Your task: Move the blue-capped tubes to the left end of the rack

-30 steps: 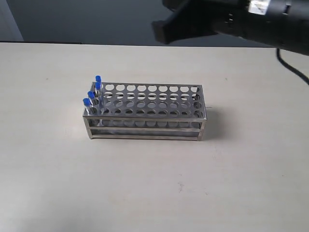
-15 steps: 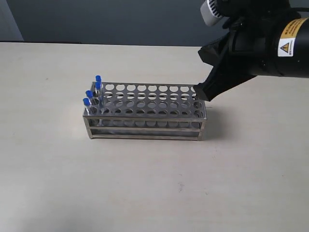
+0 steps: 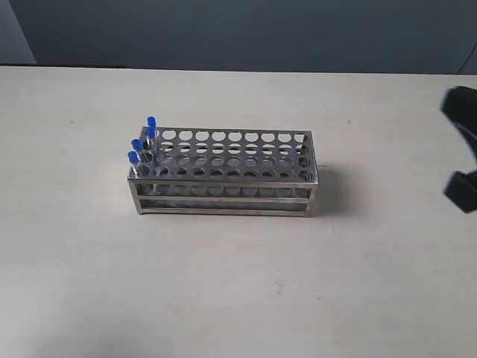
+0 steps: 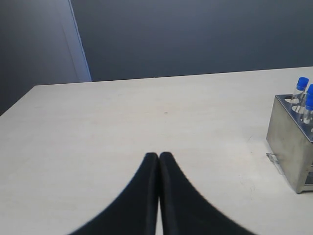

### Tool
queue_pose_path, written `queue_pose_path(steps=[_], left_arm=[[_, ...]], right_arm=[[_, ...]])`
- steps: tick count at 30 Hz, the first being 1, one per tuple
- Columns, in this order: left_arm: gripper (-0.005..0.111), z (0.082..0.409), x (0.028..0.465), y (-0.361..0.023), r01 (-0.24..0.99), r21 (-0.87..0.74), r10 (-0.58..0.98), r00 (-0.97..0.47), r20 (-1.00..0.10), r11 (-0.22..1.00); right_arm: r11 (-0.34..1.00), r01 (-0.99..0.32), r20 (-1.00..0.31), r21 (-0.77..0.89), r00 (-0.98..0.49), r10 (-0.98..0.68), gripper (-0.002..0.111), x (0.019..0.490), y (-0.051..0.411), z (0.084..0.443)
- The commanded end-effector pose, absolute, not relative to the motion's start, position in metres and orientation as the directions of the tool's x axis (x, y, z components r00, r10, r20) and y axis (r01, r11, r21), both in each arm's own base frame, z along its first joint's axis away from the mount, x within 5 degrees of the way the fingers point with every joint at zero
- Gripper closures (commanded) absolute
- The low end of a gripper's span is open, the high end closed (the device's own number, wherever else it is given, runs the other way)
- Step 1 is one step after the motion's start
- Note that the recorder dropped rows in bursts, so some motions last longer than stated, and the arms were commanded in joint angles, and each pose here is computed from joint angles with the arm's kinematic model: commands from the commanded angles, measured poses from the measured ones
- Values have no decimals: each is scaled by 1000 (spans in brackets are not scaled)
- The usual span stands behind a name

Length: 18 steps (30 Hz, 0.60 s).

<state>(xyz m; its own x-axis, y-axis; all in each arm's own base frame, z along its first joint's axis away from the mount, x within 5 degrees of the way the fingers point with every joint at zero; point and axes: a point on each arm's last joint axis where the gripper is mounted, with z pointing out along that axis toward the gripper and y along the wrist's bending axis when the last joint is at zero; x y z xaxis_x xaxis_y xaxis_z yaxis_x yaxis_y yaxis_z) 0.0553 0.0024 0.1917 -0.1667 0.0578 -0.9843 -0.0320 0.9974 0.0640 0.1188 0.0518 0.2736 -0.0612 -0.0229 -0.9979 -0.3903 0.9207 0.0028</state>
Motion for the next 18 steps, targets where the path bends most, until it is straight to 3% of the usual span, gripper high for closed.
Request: queue_pose_path(steps=[1,7,13,18], left_arm=[[106,191,55,2,-27,60,56,-154,-987,998],[106,191,55,2,-27,60,56,-154,-987,998],[106,191,55,2,-27,60,56,-154,-987,998],[106,191,55,2,-27,60,56,-154,-987,998]], right_arm=[[979,-204,-999,-17,-23,-22,108,89,19,255],[999,-4,-982,-43,-183,-43,108,62,1,233],[987,149,-975,-67,-218,-33,108,46,-4,222],[981,190,-974,-27,-225,16,108,48,-7,210]])
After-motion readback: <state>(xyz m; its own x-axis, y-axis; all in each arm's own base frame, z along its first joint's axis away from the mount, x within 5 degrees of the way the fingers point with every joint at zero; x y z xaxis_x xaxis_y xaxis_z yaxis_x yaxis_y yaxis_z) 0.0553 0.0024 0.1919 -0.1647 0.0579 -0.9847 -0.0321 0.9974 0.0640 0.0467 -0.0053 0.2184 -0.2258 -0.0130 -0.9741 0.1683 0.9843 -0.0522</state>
